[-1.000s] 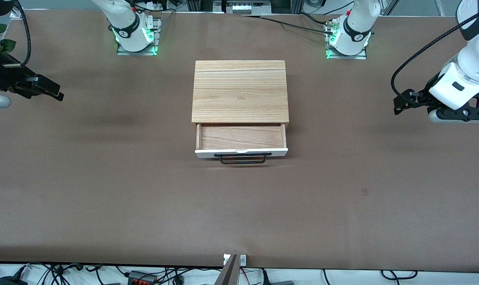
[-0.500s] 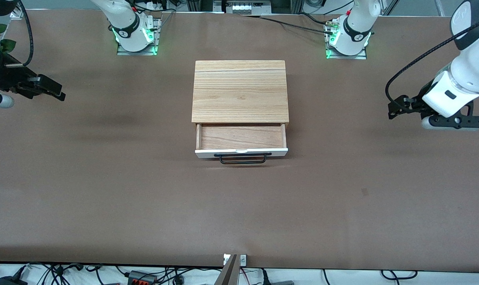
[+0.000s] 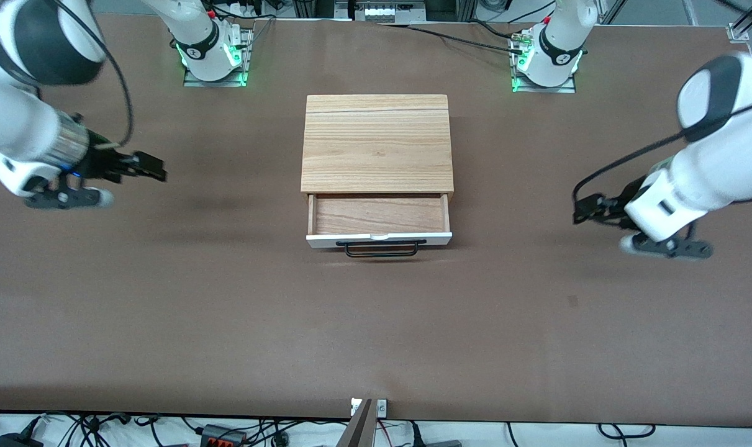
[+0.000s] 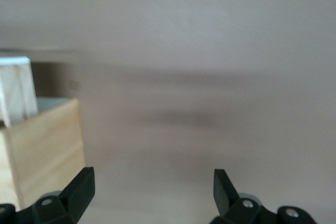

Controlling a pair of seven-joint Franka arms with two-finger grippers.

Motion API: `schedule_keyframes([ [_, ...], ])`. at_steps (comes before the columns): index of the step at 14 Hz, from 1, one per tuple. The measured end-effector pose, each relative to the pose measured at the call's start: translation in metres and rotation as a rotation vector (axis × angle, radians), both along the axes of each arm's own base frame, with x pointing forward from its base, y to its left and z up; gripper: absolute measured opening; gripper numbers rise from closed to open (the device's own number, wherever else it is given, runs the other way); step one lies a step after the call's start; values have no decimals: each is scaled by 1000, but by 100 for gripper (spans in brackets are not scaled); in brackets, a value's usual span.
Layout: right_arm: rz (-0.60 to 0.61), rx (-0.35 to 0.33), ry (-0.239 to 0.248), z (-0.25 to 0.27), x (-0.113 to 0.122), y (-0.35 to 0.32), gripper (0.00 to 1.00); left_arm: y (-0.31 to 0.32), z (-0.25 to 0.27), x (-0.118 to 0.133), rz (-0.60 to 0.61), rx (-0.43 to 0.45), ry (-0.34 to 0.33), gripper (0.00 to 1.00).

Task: Close drawer with both arms simultaneously
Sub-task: 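Move both grippers down to the open white drawer's front edge, then push the white drawer into the wooden cabinet with both grippers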

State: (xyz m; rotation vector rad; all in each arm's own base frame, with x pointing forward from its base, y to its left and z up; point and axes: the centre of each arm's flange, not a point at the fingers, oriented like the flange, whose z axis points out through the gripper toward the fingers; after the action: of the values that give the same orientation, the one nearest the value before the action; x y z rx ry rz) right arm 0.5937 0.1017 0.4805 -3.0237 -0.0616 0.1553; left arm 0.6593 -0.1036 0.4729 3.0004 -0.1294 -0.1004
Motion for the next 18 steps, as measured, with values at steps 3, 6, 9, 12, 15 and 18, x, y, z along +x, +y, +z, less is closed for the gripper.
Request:
schedule_keyframes([
  [3,51,34,-113,-50,27,64,100,-44,-62,29,-41,-37,-23,100],
  [6,37,136,-190,-101,46,126,100,-107,-118,33,-100,-66,-43,100],
  [9,-24,231,-258,-139,62,165,100,-152,-157,24,-148,-77,-26,100],
  [12,-27,282,-354,-163,56,216,100,-155,-163,24,-121,-123,0,100],
  [15,3,288,-372,-179,43,247,100,-162,-162,19,-128,-137,24,100],
  [18,10,277,-334,-184,41,246,100,-175,-165,7,-156,-139,85,100],
])
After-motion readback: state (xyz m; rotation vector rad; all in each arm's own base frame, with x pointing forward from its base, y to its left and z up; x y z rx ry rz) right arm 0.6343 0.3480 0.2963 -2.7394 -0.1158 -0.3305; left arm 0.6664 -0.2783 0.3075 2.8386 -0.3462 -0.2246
